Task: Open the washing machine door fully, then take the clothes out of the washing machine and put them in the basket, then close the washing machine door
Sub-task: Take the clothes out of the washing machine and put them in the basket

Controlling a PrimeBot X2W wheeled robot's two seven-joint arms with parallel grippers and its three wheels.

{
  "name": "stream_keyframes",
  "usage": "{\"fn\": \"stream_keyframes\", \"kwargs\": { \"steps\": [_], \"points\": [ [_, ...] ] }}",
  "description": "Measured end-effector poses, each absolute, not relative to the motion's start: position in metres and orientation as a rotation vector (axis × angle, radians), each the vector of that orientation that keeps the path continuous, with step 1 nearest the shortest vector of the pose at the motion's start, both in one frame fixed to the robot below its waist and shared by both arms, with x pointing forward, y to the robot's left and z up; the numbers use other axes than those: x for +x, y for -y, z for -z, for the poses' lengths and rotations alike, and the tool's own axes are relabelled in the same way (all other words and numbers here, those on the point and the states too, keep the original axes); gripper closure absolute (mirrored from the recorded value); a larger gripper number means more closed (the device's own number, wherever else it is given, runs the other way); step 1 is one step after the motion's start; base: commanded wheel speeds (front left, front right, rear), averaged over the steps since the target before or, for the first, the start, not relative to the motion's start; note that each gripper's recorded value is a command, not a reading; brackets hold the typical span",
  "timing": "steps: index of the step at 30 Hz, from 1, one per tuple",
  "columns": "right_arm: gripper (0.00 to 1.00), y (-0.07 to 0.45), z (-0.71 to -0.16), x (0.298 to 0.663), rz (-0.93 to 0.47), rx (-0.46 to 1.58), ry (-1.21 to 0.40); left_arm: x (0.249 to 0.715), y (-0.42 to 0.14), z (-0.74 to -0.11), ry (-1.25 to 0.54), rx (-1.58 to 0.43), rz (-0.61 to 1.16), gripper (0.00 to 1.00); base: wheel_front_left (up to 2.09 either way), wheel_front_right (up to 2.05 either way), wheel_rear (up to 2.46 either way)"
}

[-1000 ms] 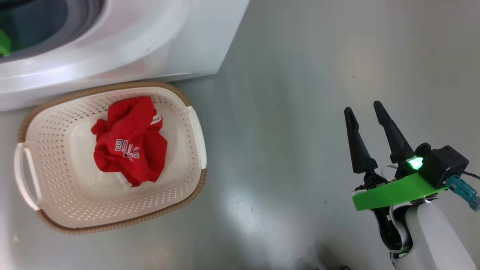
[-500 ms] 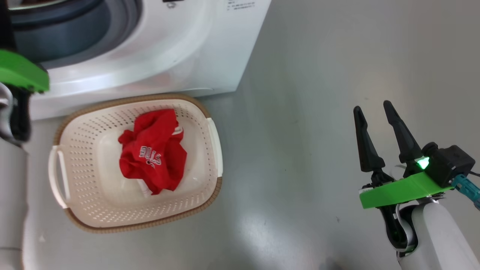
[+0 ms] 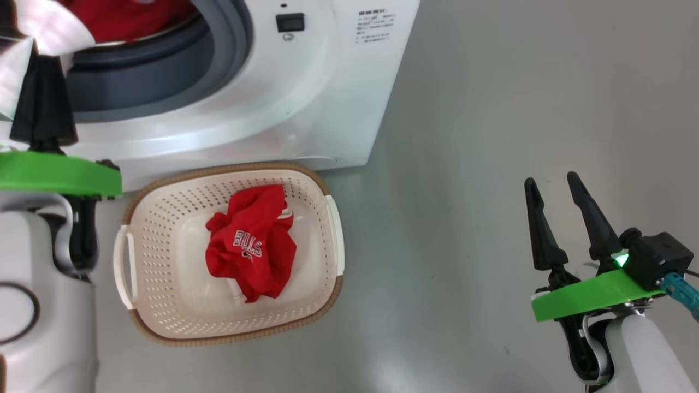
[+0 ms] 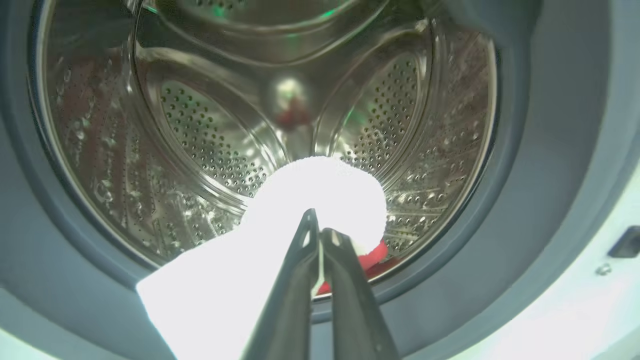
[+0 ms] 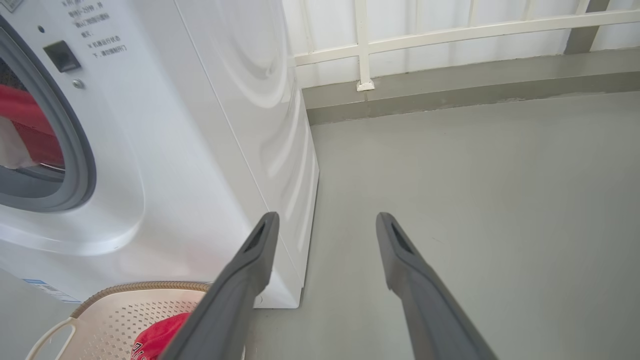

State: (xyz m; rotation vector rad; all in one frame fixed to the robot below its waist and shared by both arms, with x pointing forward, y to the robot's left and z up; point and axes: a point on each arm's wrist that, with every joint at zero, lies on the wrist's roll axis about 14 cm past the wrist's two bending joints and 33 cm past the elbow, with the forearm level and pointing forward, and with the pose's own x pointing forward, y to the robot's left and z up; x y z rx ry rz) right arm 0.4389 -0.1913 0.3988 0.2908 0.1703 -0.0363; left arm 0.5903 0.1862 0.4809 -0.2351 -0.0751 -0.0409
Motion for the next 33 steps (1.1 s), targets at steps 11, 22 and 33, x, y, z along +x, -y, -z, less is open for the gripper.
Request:
{"fn": "stream_keyframes", "kwargs": {
  "steps": [11,22,33],
  "points": [
    [0.0,0.189,-0.407,0.434,0.025,0.274,-0.156,0.555,-0.189,-0.524,0.213,-0.234,0.039,1.0,0.0,0.0,0.0],
    [0.0,0.185,-0.403,0.435,0.016,0.278,-0.167,0.528,-0.196,-0.574,0.385,-0.237,0.042,1.0,0.0,0.0,0.0],
    [0.0,0.181,-0.392,0.438,0.009,0.278,-0.191,0.513,-0.192,-0.582,0.435,-0.248,0.049,1.0,0.0,0.0,0.0]
  ]
}}
